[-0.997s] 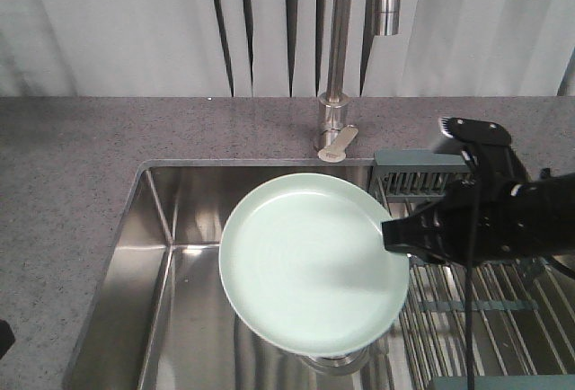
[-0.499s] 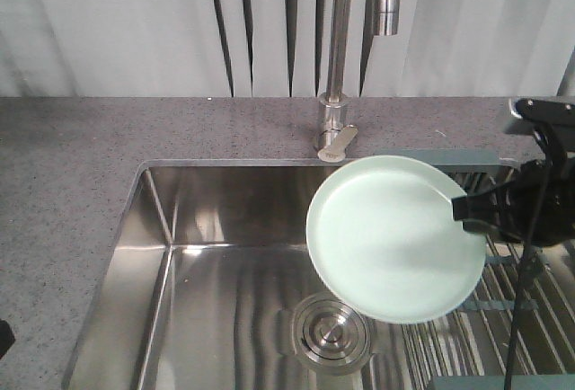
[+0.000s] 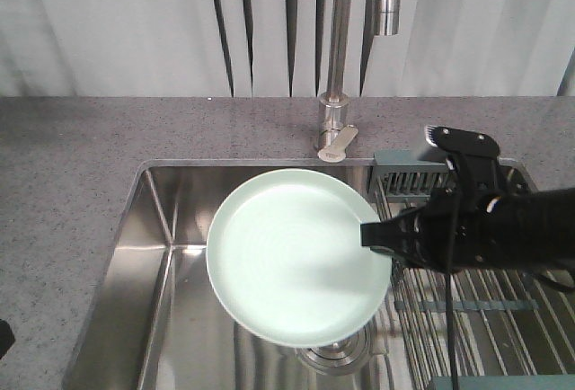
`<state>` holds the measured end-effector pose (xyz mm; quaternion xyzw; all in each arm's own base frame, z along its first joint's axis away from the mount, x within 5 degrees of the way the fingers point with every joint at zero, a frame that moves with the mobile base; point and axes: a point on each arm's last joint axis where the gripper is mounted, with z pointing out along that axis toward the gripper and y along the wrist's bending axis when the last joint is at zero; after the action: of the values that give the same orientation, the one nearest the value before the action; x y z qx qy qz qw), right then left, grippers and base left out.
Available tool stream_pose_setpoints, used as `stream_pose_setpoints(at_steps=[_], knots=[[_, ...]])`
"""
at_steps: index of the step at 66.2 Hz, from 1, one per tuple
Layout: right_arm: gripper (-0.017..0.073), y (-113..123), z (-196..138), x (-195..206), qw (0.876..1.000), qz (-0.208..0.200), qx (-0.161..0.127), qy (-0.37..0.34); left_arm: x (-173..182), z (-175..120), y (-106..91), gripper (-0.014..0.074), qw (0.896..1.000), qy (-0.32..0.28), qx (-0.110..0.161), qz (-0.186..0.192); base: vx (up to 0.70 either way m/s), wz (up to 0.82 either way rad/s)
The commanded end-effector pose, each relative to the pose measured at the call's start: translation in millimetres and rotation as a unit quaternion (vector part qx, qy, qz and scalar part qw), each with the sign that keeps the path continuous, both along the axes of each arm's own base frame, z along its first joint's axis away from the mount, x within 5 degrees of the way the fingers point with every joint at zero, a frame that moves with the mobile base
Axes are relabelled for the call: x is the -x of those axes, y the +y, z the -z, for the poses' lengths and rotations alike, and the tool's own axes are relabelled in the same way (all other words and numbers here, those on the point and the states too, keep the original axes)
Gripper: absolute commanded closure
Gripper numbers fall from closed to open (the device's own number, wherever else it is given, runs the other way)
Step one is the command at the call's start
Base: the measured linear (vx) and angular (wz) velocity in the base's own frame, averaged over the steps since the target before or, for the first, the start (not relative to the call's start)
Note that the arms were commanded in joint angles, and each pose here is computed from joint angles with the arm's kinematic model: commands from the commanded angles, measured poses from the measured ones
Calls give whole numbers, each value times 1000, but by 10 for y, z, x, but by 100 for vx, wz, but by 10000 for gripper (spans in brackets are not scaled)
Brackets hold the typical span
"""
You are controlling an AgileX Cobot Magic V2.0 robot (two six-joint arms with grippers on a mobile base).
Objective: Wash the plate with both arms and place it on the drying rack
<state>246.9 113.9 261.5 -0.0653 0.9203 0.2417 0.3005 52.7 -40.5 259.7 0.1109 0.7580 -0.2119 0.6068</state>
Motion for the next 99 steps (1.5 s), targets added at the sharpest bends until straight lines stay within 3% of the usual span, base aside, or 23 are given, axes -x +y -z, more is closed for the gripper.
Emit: stream_pose_setpoints(at_steps=[1, 12, 22, 29, 37, 46, 57, 64, 74, 81, 89, 96, 99], knots=[[561, 3, -195, -291, 998, 35, -14, -54, -16, -115, 15, 599, 999, -19, 24, -13, 0, 0], [561, -259, -286, -424, 997, 54, 12, -56, -16, -115, 15, 599, 999, -19, 24, -13, 0, 0], [561, -623, -452, -200, 995, 50, 74, -39, -16, -115, 15, 599, 999, -19, 24, -13, 0, 0], [561, -722, -549, 80, 993, 39, 106, -21, -16, -115, 15, 599, 999, -19, 24, -13, 0, 0], [561, -650, -514, 374, 996, 37, 78, -21, -16, -115, 15, 599, 999, -19, 24, -13, 0, 0], [561, -384, -390, 473, 999, 22, 27, -25, -16, -115, 15, 599, 999, -19, 24, -13, 0, 0], [561, -100, -283, 235, 999, 24, 8, -41, -16, -115, 15, 599, 999, -19, 24, -13, 0, 0], [561, -17, -269, -5, 999, 22, 21, -44, -16, -115, 15, 599, 999, -19, 24, -13, 0, 0], [561, -31, -412, -239, 993, 14, 98, -60, -16, -115, 15, 599, 999, -19, 24, -13, 0, 0], [561, -198, -617, -259, 977, 39, 195, -72, -16, -115, 15, 599, 999, -19, 24, -13, 0, 0], [561, -471, -816, -238, 936, 88, 329, -90, -15, -114, 14, 599, 999, -19, 24, -12, 0, 0], [561, -628, -860, -218, 900, 115, 412, -84, -15, -114, 14, 599, 999, -19, 24, -12, 0, 0], [561, -663, -858, -215, 890, 118, 434, -78, -15, -114, 14, 599, 999, -19, 24, -12, 0, 0]])
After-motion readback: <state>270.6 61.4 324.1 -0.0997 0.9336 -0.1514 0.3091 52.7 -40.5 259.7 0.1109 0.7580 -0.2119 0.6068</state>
